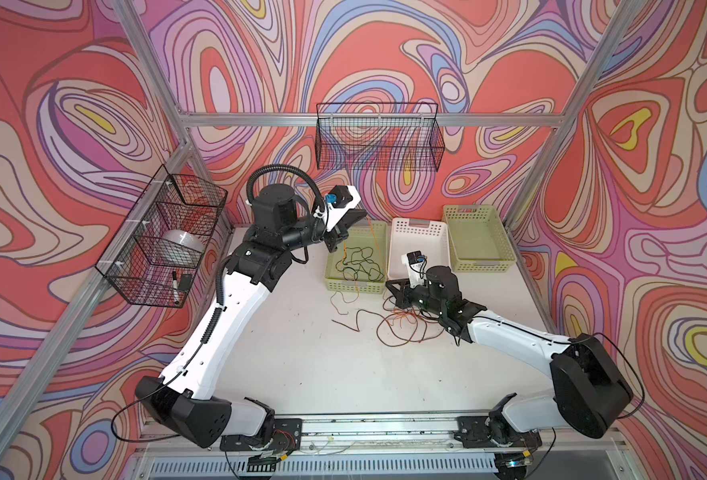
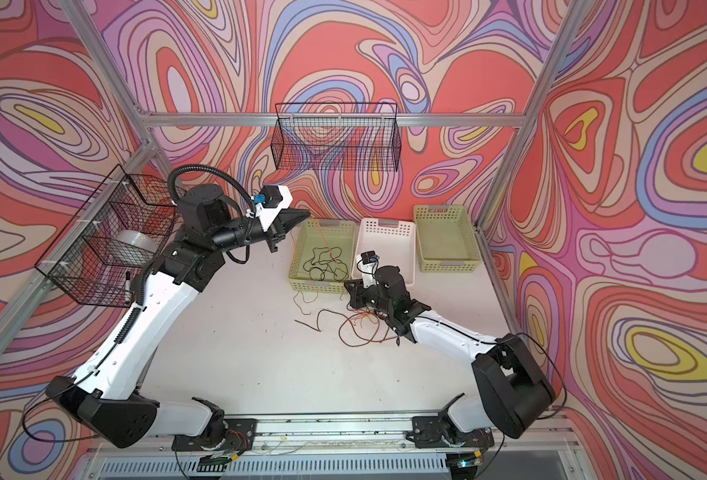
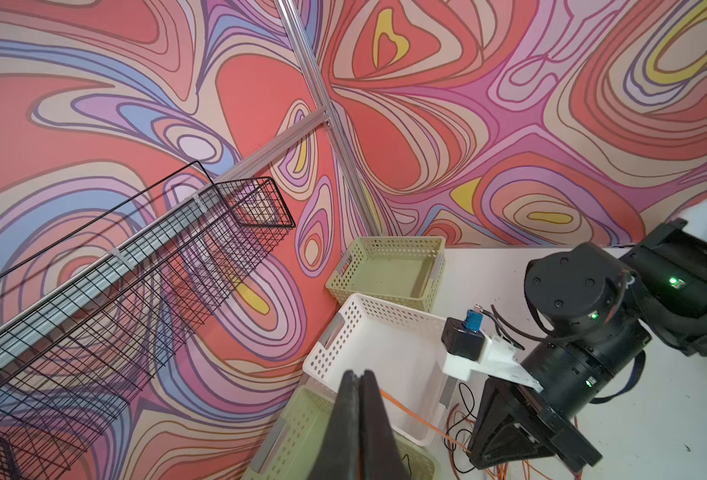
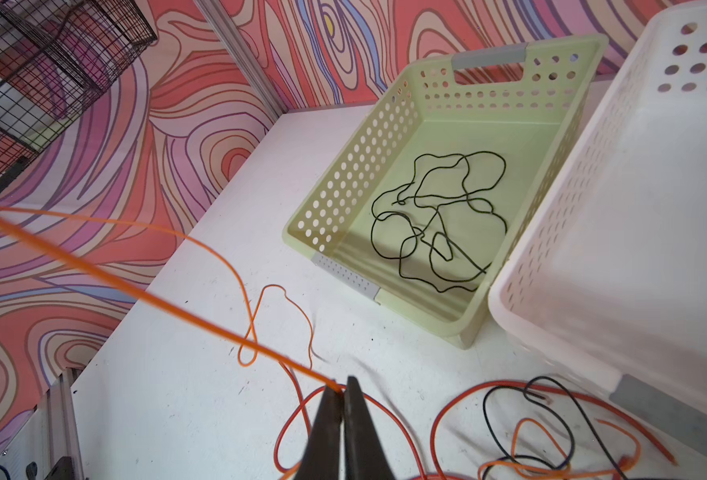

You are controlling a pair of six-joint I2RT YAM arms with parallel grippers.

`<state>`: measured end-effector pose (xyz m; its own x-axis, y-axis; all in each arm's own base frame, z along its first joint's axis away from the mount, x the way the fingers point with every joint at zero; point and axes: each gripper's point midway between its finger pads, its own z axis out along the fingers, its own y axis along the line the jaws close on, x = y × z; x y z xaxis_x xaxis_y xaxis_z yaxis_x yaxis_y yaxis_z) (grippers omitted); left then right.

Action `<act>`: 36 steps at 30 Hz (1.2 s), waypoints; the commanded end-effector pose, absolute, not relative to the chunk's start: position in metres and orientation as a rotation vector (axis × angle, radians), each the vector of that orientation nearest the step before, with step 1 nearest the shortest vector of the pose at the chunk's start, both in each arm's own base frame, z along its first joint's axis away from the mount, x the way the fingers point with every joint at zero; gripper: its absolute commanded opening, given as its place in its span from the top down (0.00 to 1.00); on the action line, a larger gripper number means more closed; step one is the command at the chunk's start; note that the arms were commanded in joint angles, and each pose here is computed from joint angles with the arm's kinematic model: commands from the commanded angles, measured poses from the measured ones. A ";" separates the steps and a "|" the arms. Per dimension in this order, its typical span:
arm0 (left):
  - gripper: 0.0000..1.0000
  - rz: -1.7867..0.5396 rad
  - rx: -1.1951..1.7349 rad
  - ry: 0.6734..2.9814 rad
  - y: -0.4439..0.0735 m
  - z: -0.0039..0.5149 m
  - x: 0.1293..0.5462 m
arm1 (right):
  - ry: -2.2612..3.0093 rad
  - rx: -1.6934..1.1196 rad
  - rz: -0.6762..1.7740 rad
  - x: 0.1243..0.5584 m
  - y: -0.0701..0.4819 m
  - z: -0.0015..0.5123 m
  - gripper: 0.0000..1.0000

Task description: Untangle the cables

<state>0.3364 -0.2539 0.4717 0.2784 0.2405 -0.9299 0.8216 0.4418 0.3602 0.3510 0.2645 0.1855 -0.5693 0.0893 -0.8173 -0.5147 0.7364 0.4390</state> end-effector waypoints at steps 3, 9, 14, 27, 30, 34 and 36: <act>1.00 -0.469 1.037 1.063 -0.248 0.546 0.323 | 2.140 -0.321 0.708 0.341 0.241 0.156 0.65; 1.00 -0.497 1.017 1.038 -0.253 0.557 0.330 | 1.989 -0.448 0.763 0.333 0.251 0.192 0.50; 1.00 -0.532 0.992 1.005 -0.258 0.568 0.333 | 1.888 -0.557 0.808 0.342 0.274 0.221 0.47; 1.00 -0.579 0.990 0.983 -0.273 0.570 0.333 | 1.710 -0.670 1.069 0.371 0.337 0.263 0.45; 1.00 -0.579 0.989 0.986 -0.273 0.569 0.333 | 1.765 -0.635 1.029 0.383 0.339 0.255 0.47; 1.00 -0.575 0.987 0.989 -0.273 0.570 0.332 | 1.784 -0.609 0.976 0.389 0.334 0.254 0.80; 1.00 -0.566 0.978 1.001 -0.271 0.567 0.334 | 1.780 -0.595 0.959 0.387 0.329 0.257 0.97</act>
<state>0.3435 -0.2738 0.5513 0.4243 0.0559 -0.9038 0.7905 0.4641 0.3997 0.3872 0.3329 0.2426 -0.4174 0.0158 -0.9086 -0.7553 0.5499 0.3566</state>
